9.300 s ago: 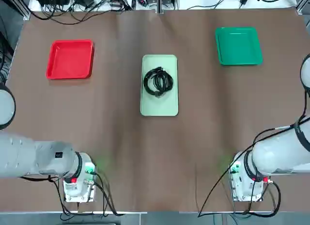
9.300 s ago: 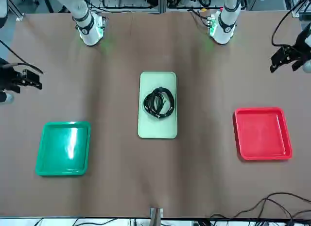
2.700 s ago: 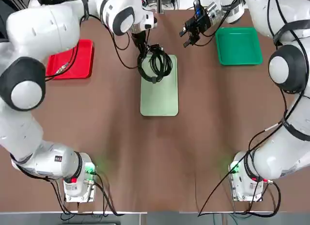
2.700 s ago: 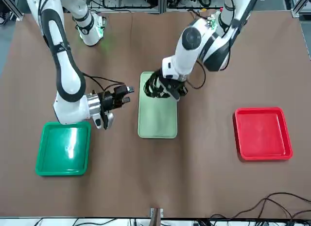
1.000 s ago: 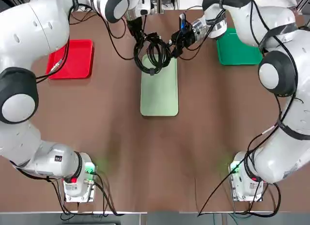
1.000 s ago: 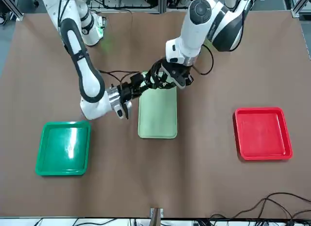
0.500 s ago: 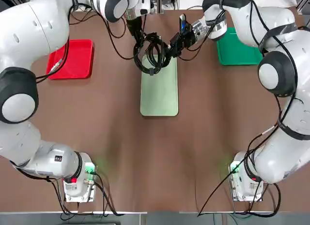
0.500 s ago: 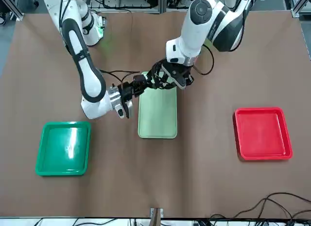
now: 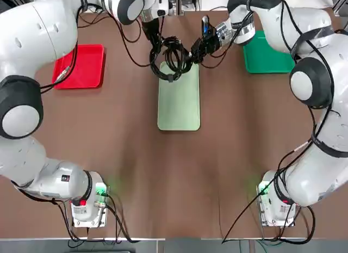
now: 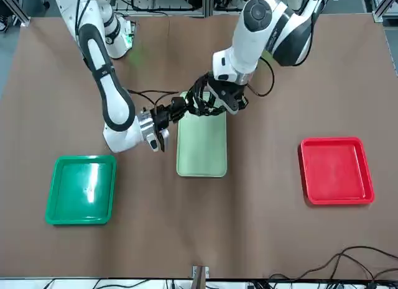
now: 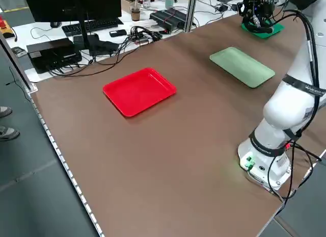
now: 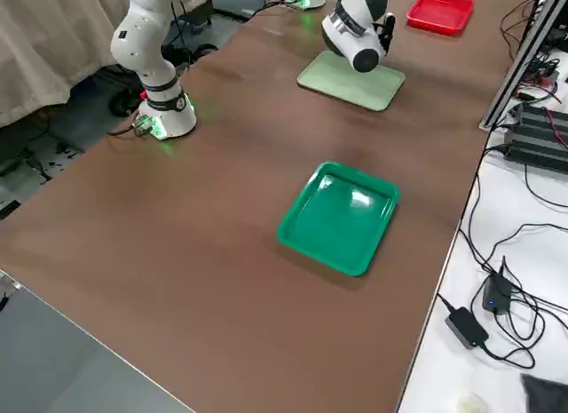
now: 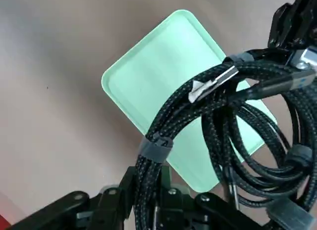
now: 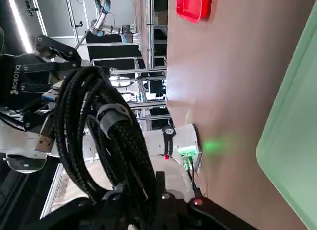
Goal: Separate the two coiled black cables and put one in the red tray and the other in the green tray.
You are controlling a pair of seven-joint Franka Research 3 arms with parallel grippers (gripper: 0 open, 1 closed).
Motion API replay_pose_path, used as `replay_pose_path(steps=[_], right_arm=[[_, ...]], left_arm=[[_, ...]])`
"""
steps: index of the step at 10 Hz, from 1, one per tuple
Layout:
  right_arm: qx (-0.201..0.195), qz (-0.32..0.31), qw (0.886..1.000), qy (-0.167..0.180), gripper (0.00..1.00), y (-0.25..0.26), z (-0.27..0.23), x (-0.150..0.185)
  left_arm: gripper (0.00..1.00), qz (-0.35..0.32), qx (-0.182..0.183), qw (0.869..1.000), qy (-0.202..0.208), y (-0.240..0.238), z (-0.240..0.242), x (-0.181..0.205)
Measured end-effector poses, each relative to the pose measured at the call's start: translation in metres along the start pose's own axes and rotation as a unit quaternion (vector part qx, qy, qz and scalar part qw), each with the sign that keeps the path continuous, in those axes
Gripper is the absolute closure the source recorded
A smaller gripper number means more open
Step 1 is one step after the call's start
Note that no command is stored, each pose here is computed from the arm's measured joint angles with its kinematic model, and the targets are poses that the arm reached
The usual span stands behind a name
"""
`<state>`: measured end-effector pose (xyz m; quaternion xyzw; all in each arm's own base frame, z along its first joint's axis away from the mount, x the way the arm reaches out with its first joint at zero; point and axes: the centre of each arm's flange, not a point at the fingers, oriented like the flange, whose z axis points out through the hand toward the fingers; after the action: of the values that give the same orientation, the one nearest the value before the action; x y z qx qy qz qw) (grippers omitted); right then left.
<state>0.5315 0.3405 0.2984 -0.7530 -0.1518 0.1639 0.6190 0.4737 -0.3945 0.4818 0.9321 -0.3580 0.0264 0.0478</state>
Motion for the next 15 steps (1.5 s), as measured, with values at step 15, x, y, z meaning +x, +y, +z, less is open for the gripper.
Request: replay_pose_path(steps=[15], right_arm=[[-0.309, 0.069, 0.948, -0.040, 0.84, -0.014, -0.257, -0.023]], left_arm=[[0.76, -0.021, -0.006, 1.000, -0.016, -0.021, 0.002, -0.004]])
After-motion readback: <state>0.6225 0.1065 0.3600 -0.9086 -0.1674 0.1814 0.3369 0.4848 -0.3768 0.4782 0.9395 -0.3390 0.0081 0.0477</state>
